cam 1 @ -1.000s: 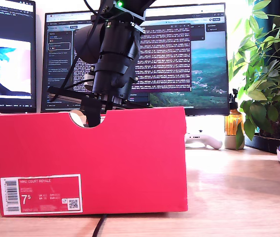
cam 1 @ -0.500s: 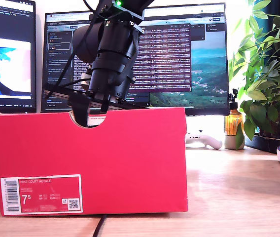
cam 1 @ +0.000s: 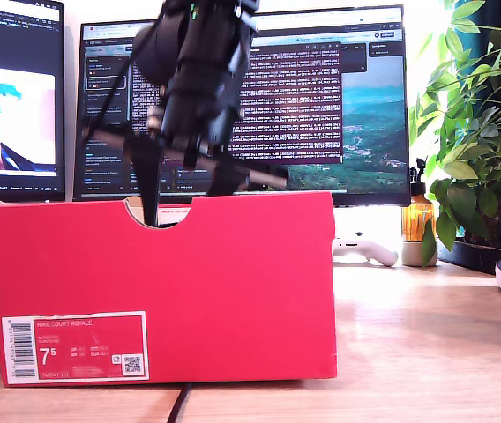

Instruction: Pack the blue shoes by picking the first shoe and placing it inside the red shoebox, left side, then picking and rotating the second shoe and placing it in the shoebox

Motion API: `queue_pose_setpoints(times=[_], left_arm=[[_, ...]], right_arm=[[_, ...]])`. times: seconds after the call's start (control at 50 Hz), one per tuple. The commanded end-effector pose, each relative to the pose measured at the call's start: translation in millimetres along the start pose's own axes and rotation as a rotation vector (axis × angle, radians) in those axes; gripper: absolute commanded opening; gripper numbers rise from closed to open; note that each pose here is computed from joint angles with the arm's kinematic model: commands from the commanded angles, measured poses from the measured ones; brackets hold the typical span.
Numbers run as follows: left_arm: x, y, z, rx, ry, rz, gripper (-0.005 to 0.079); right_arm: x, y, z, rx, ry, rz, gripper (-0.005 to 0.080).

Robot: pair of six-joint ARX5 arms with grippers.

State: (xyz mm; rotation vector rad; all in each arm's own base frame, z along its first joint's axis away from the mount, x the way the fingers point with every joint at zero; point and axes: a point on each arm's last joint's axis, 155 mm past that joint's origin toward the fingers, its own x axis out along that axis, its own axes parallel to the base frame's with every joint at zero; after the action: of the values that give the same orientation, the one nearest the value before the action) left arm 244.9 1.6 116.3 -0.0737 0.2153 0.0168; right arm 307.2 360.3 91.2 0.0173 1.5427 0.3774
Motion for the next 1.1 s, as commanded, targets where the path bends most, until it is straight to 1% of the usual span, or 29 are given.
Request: queue_pose_setpoints(times=[0.0, 0.14, 0.26, 0.38, 0.44, 0.54, 0.6, 0.66, 0.74, 0.76, 0.88, 0.96, 1.08], left_arm=[[4, 0, -14, -0.003, 0.022, -0.001, -0.0011], [4, 0, -14, -0.003, 0.022, -0.001, -0.0011], [4, 0, -14, -0.003, 0.022, -0.001, -0.0011], [4, 0, -14, -0.003, 0.022, -0.001, -0.0011], [4, 0, -14, -0.003, 0.022, -0.001, -0.0011], [4, 0, -14, -0.003, 0.022, -0.001, -0.0011], [4, 0, -14, -0.003, 0.022, -0.001, -0.0011], [4, 0, -14, -0.003, 0.022, -0.001, -0.0011], [4, 0, -14, -0.003, 0.022, -0.001, -0.0011], [4, 0, -14, -0.003, 0.022, -0.001, -0.0011], [4, 0, -14, -0.003, 0.022, -0.001, -0.0011], [4, 0, -14, -0.003, 0.022, -0.001, -0.0011], [4, 0, -14, -0.003, 0.022, -0.001, -0.0011]], right_arm=[[-6, -2, 2, 0.001, -0.002, -0.004, 0.0268], [-22, -10, 2, 0.011, 0.011, -0.016, 0.0268], [-37, -7, 9, 0.011, -0.009, 0.031, 0.0268], [-51, -15, 15, 0.146, -0.037, 0.045, 0.0268], [-58, -22, 21, 0.241, -0.050, 0.052, 0.0268], [-67, -42, 32, 0.407, -0.066, 0.058, 0.0269], [-73, -54, 38, 0.444, -0.081, 0.061, 0.0273], [-80, -66, 45, 0.469, -0.098, 0.063, 0.0311], [-85, -79, 50, 0.493, -0.120, 0.053, 0.0394], [-91, -102, 59, 0.502, -0.172, -0.004, 0.0488], [-94, -116, 64, 0.618, -0.191, -0.014, 0.0490], [-96, -129, 68, 0.694, -0.234, -0.062, 0.0490], [-97, -134, 69, 0.767, -0.255, -0.077, 0.0489]])
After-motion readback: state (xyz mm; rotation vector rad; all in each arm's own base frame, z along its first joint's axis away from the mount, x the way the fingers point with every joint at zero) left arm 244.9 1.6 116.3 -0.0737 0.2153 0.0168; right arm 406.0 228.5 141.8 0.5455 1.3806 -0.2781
